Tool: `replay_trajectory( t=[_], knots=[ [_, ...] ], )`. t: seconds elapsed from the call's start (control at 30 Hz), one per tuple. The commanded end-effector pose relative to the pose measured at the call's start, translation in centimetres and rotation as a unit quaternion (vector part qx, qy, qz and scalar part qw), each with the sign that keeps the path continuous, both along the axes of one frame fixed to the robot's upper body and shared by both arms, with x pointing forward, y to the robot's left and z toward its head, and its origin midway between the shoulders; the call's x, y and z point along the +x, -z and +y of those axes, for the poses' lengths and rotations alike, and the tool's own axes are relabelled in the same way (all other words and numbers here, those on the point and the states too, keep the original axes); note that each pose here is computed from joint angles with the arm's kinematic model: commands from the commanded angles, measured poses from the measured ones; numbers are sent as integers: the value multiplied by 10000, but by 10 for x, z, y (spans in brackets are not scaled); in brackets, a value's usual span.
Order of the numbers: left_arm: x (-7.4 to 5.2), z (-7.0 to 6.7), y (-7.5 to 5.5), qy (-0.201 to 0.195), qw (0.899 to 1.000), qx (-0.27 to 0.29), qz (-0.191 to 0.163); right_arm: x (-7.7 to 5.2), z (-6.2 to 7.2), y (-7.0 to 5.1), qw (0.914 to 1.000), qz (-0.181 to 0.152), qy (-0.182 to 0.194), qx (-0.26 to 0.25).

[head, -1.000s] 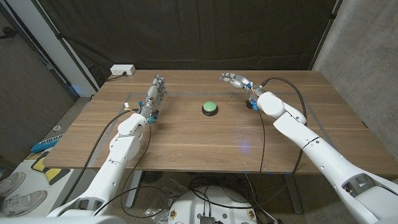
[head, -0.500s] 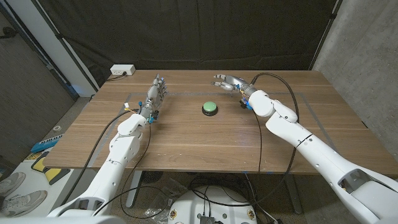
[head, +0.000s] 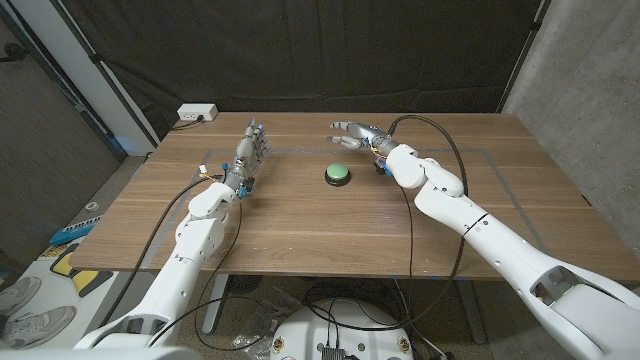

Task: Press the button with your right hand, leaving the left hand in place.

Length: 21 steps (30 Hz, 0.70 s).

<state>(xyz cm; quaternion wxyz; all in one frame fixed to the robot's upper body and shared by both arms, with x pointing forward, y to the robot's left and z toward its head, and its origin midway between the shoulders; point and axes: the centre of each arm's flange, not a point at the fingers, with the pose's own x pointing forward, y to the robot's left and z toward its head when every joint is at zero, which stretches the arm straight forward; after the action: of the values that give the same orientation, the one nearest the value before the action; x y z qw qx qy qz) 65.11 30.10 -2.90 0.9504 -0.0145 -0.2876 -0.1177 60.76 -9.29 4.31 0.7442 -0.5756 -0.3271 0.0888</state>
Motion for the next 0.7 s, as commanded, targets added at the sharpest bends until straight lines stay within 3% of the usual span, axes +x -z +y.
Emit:
replay_trajectory(
  t=[0.03, 0.33, 0.7],
  knots=[
    [2, 1, 0, 6, 10000, -8, 9, 6, 25, 14, 9991, 15, -427, -78],
    [3, 1, -1, 10, 10000, 23, 26, 10, 35, 28, 9973, 188, -703, -101],
    [2, 0, -1, 18, 10000, 43, 40, 16, 47, 41, 9960, 388, -678, -435]
  ],
)
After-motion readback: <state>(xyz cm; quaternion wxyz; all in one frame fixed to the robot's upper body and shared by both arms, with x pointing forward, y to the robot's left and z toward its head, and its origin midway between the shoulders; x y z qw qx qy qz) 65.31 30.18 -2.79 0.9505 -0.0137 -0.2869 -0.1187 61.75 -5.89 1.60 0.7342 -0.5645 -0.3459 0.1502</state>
